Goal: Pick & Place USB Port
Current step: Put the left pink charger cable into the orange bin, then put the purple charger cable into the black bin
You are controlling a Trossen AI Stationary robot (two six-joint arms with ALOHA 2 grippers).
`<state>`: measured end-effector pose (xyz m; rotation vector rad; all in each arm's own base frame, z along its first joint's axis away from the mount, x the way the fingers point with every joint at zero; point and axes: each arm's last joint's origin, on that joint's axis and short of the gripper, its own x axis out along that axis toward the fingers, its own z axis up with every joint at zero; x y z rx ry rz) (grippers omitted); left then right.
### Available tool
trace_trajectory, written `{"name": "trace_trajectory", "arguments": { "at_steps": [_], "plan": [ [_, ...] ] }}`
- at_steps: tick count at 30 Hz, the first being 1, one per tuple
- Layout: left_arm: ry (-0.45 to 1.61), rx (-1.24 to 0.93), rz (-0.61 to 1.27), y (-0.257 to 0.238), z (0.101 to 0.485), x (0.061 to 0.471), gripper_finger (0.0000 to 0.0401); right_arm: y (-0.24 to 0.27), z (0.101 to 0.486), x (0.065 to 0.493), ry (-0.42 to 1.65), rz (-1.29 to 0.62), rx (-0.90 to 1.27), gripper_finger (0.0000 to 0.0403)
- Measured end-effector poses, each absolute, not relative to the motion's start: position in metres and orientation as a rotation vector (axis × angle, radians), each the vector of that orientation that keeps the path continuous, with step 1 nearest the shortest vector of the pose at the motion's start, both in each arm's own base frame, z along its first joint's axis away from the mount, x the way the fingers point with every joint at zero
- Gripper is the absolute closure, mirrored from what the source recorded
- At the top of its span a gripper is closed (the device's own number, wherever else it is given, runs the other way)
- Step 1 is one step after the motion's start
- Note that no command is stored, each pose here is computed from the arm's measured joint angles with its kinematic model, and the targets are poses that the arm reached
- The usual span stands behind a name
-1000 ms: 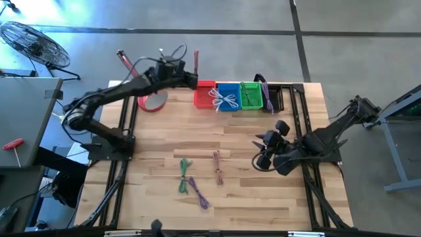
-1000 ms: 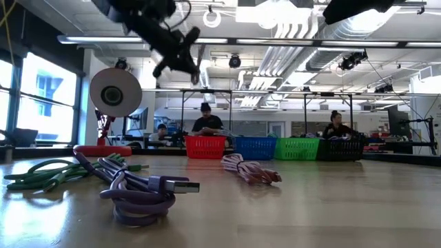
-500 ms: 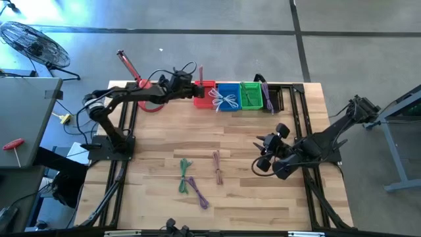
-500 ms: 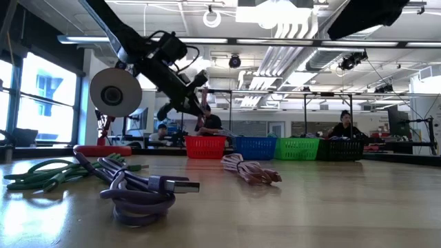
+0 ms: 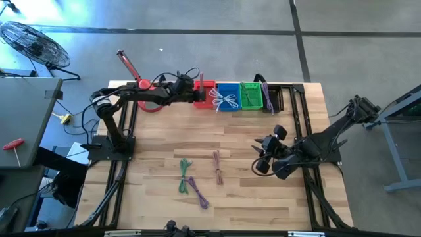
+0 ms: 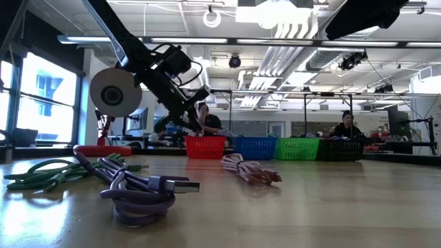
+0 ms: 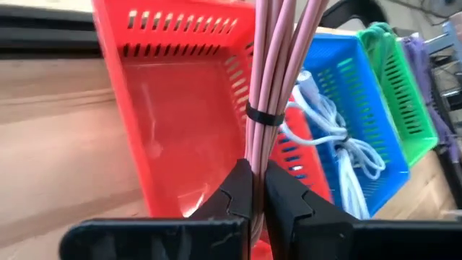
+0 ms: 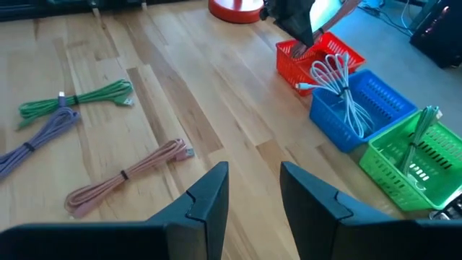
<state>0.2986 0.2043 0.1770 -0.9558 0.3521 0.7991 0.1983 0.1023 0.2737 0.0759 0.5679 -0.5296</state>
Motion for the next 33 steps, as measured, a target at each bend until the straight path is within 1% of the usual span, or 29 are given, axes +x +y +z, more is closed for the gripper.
{"name": "trace_trajectory", "arguments": {
  "at_steps": [4, 13, 18, 20, 23, 27, 30, 33],
  "plan": [
    [0.372, -0.926, 0.787, 0.204, 0.177, 0.298, 0.0388, 0.103, 0.273, 0.198, 0.574, -0.522, 0.080, 0.0286],
    [0.381, -0.924, 0.754, 0.204, 0.177, 0.299, 0.0295, 0.103, 0.273, 0.198, 0.597, -0.496, 0.101, 0.0286],
    [0.369, -0.923, 0.744, 0.204, 0.178, 0.300, 0.0264, 0.103, 0.273, 0.198, 0.597, -0.496, 0.100, 0.0286],
    [0.340, -0.918, 0.703, 0.204, 0.183, 0.301, 0.0257, 0.103, 0.273, 0.198, 0.597, -0.496, 0.099, 0.0286],
    [0.266, -0.835, 0.587, 0.202, 0.203, 0.302, 0.0253, 0.103, 0.273, 0.198, 0.597, -0.495, 0.096, 0.0286],
    [0.191, -0.661, 0.331, 0.185, 0.247, 0.298, 0.0252, 0.103, 0.273, 0.198, 0.599, -0.496, 0.094, 0.0286],
    [0.189, -0.548, 0.114, 0.161, 0.279, 0.288, 0.0252, 0.103, 0.272, 0.198, 0.605, -0.498, 0.087, 0.0286],
    [0.251, -0.418, -0.054, 0.132, 0.302, 0.270, 0.0252, 0.102, 0.272, 0.197, 0.612, -0.501, 0.078, 0.0286]
  ]
}}
